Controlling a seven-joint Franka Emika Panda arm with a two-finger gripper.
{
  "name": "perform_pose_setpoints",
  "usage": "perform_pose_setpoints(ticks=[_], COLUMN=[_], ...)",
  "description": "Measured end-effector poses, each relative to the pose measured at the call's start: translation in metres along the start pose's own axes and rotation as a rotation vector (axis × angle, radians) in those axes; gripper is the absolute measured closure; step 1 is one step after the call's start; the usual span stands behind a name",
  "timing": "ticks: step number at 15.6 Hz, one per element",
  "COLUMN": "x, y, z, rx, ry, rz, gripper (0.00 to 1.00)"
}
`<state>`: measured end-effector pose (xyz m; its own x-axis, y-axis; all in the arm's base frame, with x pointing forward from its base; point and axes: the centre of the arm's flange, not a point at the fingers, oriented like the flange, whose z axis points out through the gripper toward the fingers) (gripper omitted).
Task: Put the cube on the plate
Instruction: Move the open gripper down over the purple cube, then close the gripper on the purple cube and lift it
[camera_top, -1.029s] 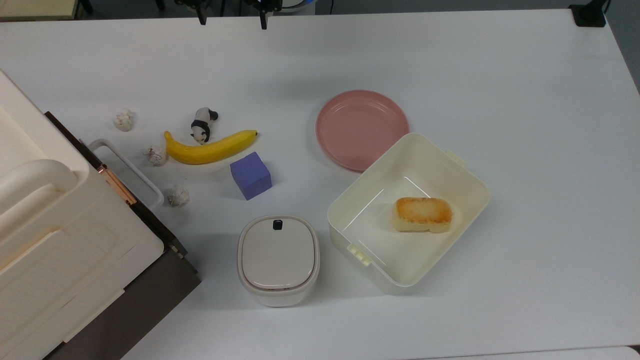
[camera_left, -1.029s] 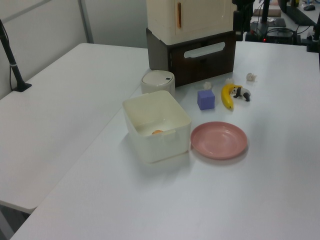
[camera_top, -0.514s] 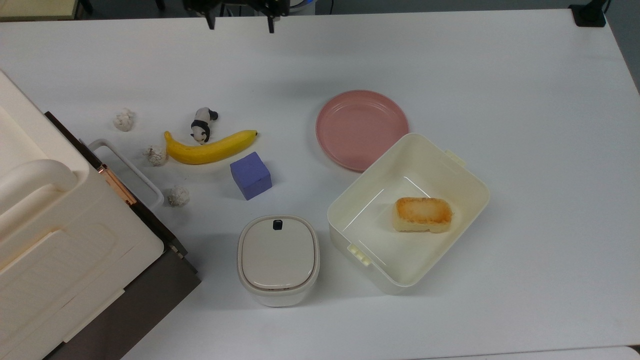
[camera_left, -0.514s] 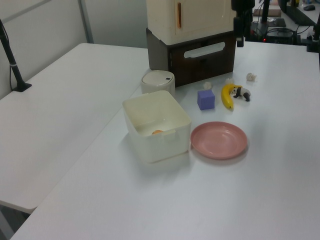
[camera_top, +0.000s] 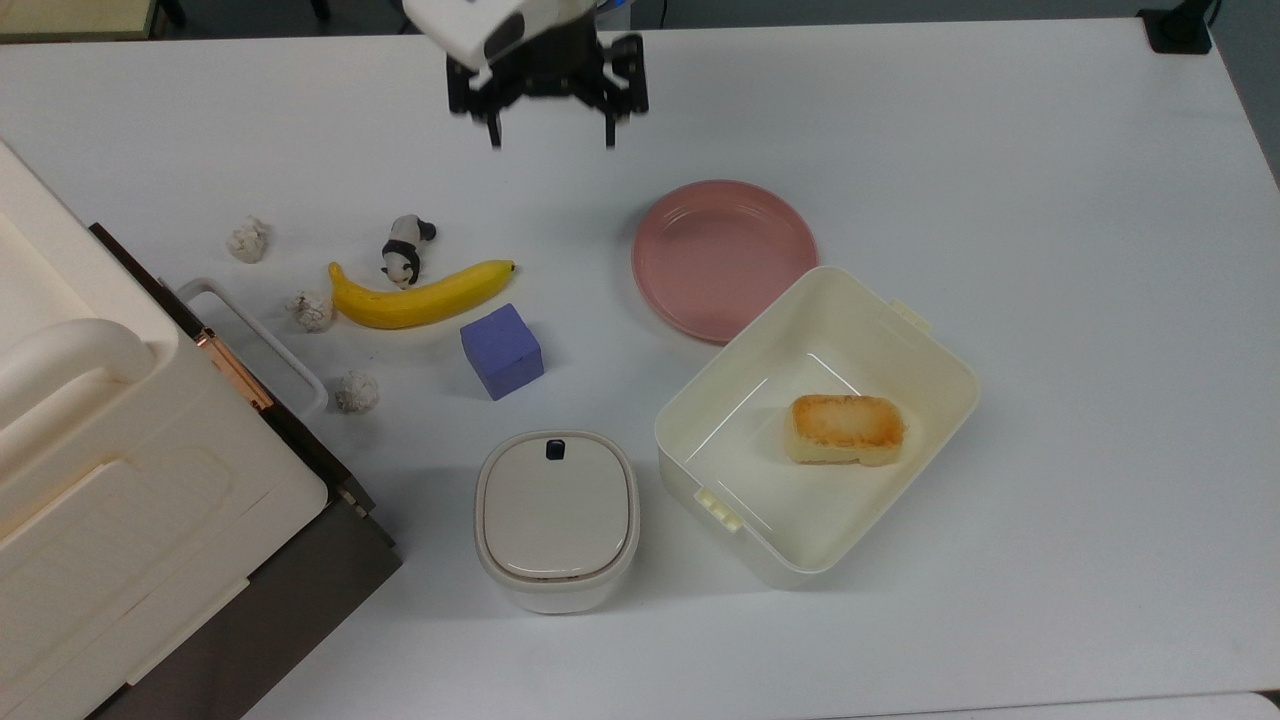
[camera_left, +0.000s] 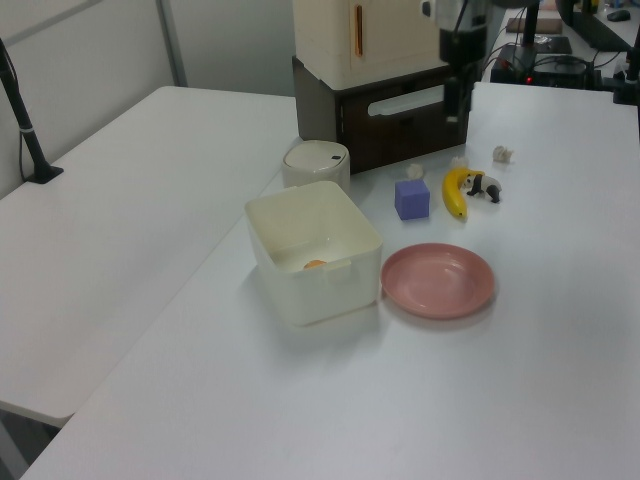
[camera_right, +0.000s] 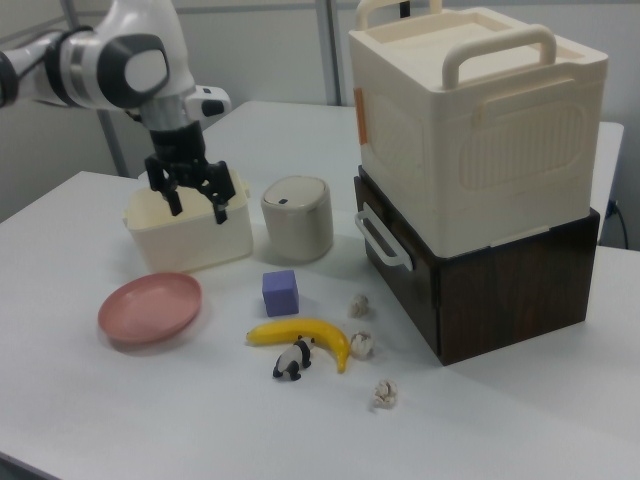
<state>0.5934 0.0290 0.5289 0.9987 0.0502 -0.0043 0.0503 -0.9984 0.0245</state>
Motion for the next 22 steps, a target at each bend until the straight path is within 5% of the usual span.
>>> perform_pose_setpoints(ticks=[6,12,19,22], x=[0.031,0.067,0.071,0.074], y=[0.011,0.045,0.047,0.045], z=[0.045,0.141,0.168,0.185], rx=[-0.068,-0.126,-0.124,-0.124], ry=[0.034,0.037,0.012,0.008], rz=[-0.234,-0.315,-0.372,-0.377], gripper=[0.0,0.0,0.05,0.15])
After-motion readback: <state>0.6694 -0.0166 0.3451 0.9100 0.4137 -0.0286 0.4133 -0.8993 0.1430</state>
